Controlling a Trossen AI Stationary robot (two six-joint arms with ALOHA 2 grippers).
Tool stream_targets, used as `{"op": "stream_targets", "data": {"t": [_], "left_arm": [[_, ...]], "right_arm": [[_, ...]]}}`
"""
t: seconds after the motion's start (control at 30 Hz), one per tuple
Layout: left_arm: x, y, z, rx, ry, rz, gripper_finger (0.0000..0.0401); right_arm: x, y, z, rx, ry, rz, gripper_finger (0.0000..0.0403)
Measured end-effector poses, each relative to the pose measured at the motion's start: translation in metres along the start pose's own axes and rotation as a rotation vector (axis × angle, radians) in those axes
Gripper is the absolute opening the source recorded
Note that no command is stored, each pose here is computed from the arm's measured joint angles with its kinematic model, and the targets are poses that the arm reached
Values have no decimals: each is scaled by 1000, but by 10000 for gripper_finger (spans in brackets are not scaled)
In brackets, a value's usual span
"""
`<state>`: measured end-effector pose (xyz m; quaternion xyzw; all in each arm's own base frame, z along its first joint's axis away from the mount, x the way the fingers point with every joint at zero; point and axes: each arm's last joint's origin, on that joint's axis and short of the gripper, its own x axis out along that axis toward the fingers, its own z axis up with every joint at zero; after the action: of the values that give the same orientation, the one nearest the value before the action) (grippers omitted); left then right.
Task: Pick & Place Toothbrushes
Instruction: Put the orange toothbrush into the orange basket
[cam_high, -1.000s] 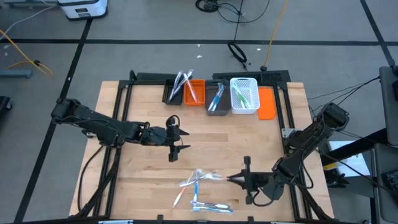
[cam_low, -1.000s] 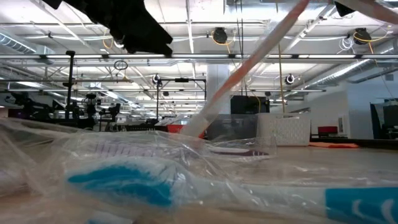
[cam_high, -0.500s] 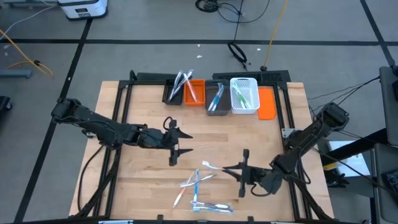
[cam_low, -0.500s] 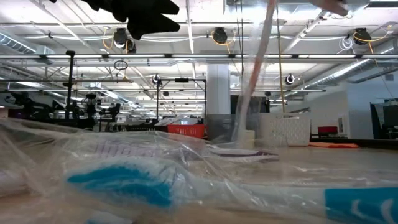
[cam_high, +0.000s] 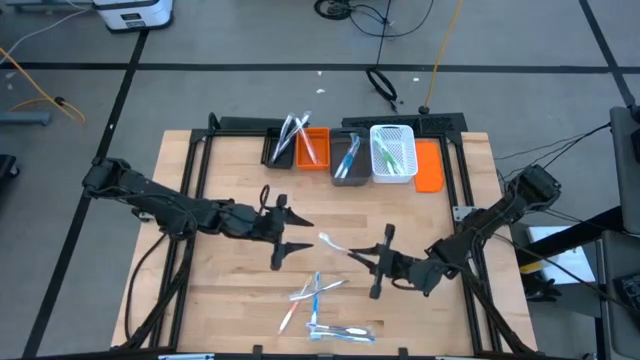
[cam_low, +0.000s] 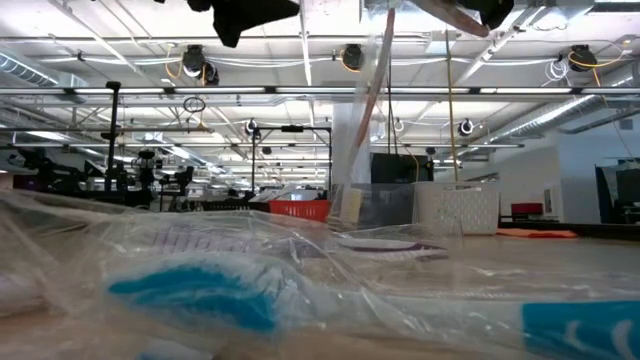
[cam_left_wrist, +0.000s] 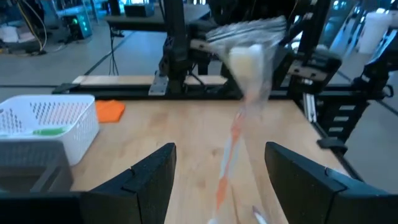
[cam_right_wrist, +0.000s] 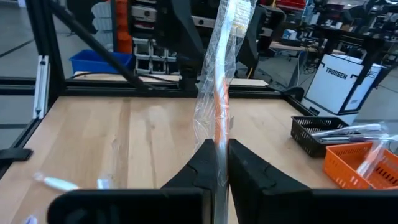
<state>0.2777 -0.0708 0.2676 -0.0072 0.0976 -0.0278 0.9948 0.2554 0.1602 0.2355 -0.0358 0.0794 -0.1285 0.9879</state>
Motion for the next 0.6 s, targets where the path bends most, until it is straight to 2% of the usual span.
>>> {"op": "stream_targets", "data": {"t": [0.33,0.43,0.6], "left_arm": [[-1,-1,13,-23,-136,-8,246],[2,-1,13,-27,-158,-17,246],[12,-3,8,-35,-178,-33,246]], "right_arm": [[13,-11,7,33,-42,-10,16],[19,-16,8,39,-41,18,16],[26,-24,8,45,-40,-2,16]]}}
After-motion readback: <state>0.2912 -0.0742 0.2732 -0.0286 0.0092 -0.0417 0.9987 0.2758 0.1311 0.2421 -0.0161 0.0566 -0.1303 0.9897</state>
